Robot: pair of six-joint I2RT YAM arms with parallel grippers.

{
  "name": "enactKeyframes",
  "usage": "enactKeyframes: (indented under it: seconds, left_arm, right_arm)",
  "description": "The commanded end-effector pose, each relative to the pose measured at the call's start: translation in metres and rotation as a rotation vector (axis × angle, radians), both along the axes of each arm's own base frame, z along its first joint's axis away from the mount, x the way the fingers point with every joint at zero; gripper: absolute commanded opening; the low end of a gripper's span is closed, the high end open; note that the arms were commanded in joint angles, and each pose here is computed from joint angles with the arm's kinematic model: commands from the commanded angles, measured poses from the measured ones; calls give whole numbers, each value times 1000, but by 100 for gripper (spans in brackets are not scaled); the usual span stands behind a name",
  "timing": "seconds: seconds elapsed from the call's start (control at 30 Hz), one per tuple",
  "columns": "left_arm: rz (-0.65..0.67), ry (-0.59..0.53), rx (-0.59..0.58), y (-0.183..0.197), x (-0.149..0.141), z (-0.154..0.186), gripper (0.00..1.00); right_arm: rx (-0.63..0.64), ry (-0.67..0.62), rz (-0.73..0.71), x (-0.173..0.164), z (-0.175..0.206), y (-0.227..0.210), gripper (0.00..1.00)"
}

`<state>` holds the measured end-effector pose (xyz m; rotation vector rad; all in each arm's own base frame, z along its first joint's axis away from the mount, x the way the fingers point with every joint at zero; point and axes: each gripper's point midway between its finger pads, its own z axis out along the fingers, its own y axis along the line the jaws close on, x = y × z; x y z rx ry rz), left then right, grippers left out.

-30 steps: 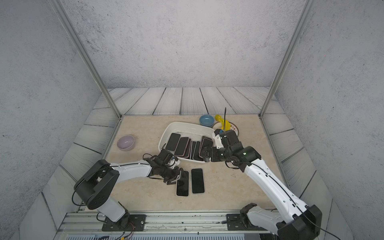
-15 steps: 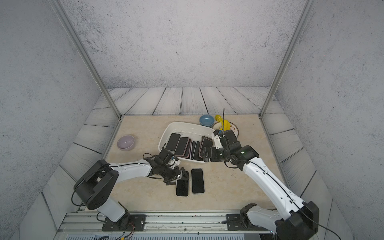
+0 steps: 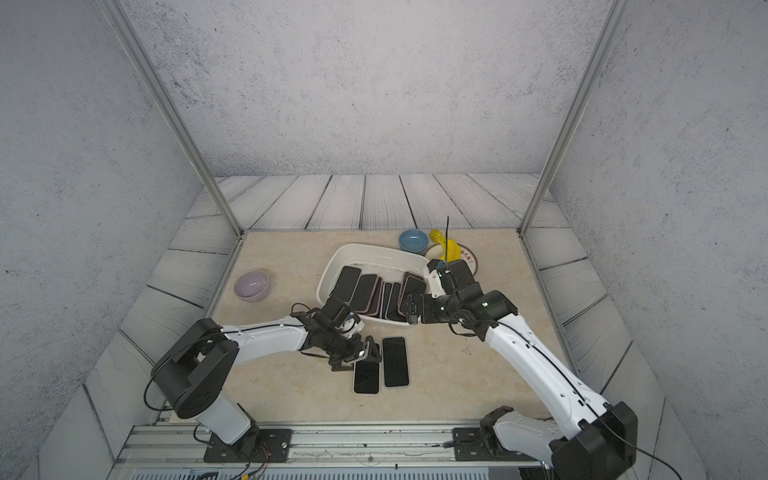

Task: Take the phone out of the storage box
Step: Place the phone at the center of the board.

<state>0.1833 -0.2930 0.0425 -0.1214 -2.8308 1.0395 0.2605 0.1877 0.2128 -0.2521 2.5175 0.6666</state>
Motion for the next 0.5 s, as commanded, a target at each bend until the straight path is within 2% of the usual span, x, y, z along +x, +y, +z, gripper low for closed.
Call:
enactKeyframes:
  seconds: [0.0,0.2,0.47]
  left_arm:
    - [-7,36,130,25,-15,-14,98]
    - [-8,32,122,26,-17,-8,98]
    - [-10,34,57,2,-8,-1,98]
  right_arm:
    - [14,8,5,-3,0,0,100]
    - [-9,12,-4,0,2,-2,100]
    - [-46,22,-15,5,2,-6,100]
